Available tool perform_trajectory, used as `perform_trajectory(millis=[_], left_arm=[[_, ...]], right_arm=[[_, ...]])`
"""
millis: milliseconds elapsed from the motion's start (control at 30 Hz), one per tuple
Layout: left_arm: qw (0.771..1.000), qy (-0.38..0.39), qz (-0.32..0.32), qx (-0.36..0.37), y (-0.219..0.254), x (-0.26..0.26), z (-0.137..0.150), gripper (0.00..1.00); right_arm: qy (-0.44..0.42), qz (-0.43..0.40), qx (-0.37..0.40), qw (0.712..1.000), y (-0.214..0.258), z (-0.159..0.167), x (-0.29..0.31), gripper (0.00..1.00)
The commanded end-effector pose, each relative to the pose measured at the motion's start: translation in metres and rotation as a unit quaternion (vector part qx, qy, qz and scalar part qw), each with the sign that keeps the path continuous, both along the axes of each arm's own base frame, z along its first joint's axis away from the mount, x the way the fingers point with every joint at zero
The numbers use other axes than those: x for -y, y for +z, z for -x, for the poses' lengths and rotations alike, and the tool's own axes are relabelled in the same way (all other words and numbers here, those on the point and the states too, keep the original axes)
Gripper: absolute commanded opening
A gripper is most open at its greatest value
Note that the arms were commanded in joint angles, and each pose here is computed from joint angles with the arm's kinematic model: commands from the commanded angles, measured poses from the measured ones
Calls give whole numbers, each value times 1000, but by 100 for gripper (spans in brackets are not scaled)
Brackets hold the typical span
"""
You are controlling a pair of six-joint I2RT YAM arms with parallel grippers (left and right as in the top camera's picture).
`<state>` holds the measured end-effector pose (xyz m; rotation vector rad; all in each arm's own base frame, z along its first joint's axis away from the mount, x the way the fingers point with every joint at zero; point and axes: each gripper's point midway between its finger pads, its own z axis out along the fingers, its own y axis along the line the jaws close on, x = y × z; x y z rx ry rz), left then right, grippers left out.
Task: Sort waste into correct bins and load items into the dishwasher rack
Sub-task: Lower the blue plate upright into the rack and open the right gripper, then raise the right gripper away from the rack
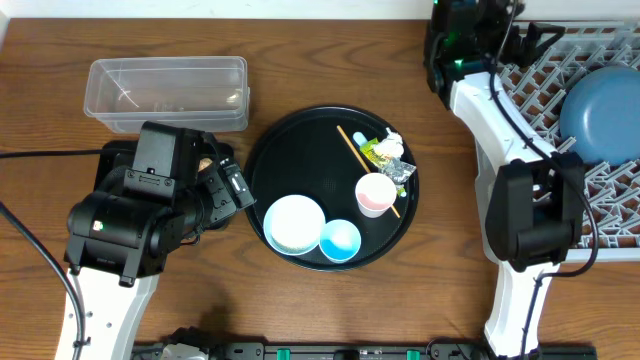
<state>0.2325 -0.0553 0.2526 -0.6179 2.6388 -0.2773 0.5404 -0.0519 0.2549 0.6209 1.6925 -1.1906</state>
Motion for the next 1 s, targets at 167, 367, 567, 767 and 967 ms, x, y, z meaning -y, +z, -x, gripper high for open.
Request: perform_trajectory(millis=[167,367,567,767,967], left_arm=[[1000,6,-4,5,3,-3,-1,98],[1000,6,-4,5,3,-3,-1,98],[1000,5,-4,5,3,-3,-1,98],[1000,5,-4,5,3,-3,-1,98],[1000,5,-4,5,3,-3,-1,98]], right_arm=[[362,-285,13,888,10,-35,-105,99],[541,-332,11,772,91,13,-166,99],[633,-388,-29,670,137,101,-200,99],[596,-434,-106,667,123,173,-187,99],[463,-458,-153,743,87,197,-127,99]])
